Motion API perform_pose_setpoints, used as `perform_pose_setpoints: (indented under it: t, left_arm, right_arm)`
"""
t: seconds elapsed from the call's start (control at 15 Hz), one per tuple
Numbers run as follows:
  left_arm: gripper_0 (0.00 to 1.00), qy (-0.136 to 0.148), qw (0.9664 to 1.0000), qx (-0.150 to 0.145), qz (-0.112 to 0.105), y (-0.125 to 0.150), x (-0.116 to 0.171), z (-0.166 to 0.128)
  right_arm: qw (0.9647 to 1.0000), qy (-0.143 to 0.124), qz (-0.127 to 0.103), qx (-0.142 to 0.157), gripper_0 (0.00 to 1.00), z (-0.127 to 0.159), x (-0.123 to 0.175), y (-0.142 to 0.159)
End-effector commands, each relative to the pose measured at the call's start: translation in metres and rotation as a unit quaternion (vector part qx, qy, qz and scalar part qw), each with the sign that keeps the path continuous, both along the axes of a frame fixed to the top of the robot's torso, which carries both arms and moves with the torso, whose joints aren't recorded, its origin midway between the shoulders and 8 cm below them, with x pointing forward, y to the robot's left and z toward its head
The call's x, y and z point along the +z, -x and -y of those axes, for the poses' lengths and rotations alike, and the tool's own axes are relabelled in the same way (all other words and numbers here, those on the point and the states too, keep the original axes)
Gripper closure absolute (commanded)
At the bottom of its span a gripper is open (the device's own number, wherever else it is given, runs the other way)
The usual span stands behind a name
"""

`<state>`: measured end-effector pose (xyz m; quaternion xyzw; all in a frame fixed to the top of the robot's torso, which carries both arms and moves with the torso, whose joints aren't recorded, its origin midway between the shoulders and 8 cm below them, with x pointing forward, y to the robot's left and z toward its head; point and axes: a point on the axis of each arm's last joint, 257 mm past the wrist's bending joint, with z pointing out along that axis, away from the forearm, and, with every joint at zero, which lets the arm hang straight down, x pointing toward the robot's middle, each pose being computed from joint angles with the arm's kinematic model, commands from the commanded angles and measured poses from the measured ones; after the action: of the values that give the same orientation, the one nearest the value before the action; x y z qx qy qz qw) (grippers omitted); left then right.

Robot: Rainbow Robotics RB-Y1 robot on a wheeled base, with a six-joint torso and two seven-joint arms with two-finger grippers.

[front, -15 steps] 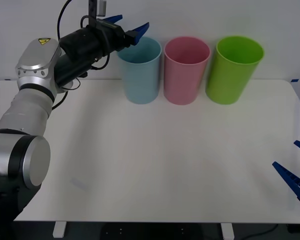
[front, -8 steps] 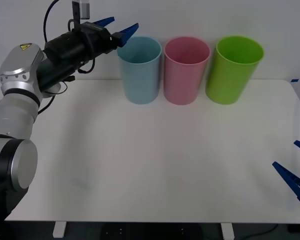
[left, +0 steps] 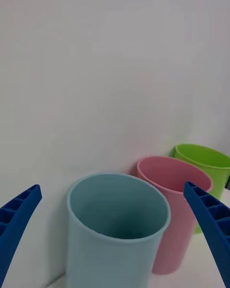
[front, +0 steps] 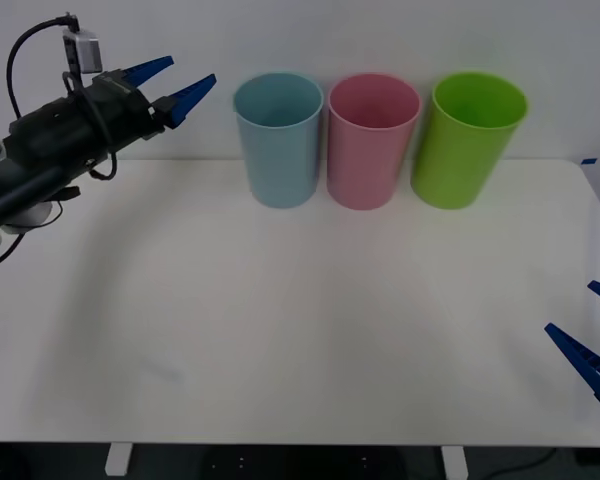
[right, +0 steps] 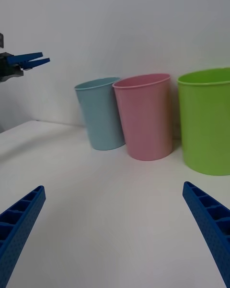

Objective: Grasp the object on the table and drop it into the matching bin: aluminum can to the light blue bin, PET bottle to the pink bin.

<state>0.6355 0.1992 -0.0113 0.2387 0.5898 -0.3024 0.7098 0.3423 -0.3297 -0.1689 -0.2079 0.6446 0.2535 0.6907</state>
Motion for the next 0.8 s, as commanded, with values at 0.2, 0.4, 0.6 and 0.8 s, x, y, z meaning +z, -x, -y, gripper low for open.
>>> perform_pose_setpoints:
  t: [0.2, 0.4, 0.6, 0.8]
  left_arm:
    - [0.00, -0.015, 0.9998, 0.009, 0.003, 0.039, -0.022, -0.054]
    - [0.00, -0.036, 0.9992, 0.016, 0.003, 0.071, -0.037, -0.092]
    - [0.00, -0.057, 0.9982, 0.016, 0.003, 0.105, -0.047, -0.124]
    - [0.00, -0.096, 0.9952, 0.021, -0.001, 0.136, -0.061, -0.155]
  right_arm:
    - [1.0000, 0.000, 0.000, 0.000, 0.00, 0.000, 0.000, 0.000]
    - [1.0000, 0.000, 0.000, 0.000, 0.00, 0.000, 0.000, 0.000]
    - [1.0000, 0.000, 0.000, 0.000, 0.00, 0.000, 0.000, 0.000]
    - [1.0000, 0.000, 0.000, 0.000, 0.00, 0.000, 0.000, 0.000]
